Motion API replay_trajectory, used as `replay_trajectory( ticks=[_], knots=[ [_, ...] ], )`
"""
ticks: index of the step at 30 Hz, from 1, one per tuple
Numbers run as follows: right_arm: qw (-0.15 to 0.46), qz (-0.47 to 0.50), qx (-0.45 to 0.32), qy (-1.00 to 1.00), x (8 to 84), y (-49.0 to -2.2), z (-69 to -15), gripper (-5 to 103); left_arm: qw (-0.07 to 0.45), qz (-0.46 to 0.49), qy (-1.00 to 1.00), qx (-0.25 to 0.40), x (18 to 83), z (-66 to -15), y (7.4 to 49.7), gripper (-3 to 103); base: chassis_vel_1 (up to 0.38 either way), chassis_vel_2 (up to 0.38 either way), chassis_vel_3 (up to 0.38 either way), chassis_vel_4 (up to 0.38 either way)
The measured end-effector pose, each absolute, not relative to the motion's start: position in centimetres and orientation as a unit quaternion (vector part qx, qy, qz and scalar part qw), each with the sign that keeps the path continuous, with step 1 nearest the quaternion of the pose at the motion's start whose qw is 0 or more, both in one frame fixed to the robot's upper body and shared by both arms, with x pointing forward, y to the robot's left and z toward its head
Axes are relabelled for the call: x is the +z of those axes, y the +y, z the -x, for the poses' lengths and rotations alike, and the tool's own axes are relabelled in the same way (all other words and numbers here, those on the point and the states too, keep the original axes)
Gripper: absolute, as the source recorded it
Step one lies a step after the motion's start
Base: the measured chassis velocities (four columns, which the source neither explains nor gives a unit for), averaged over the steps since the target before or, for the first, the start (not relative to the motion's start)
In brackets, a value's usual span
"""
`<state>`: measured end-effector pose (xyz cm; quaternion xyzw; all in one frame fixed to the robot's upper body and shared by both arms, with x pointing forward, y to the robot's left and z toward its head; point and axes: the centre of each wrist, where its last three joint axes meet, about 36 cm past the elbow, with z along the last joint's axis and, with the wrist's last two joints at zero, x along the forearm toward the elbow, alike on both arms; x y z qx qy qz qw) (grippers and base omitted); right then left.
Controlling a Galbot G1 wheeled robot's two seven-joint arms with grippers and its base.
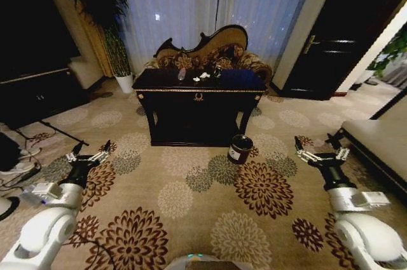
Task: Move to the front of the table and place the trash on the table into the trash bin.
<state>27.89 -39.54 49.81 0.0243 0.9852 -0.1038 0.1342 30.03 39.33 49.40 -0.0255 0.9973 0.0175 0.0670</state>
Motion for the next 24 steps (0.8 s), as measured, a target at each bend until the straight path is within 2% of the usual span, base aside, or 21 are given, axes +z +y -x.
replay_trajectory(
  ticks=[24],
  knots=[
    [0.115, -0.012, -0.09, 0.989, 48.5, -39.2, -27.5, 100, 0.053, 0.02, 0.998, 0.03, 48.1, -29.7, 39.5, 100, 0.0, 0.0, 0.0, 0.0]
  ],
)
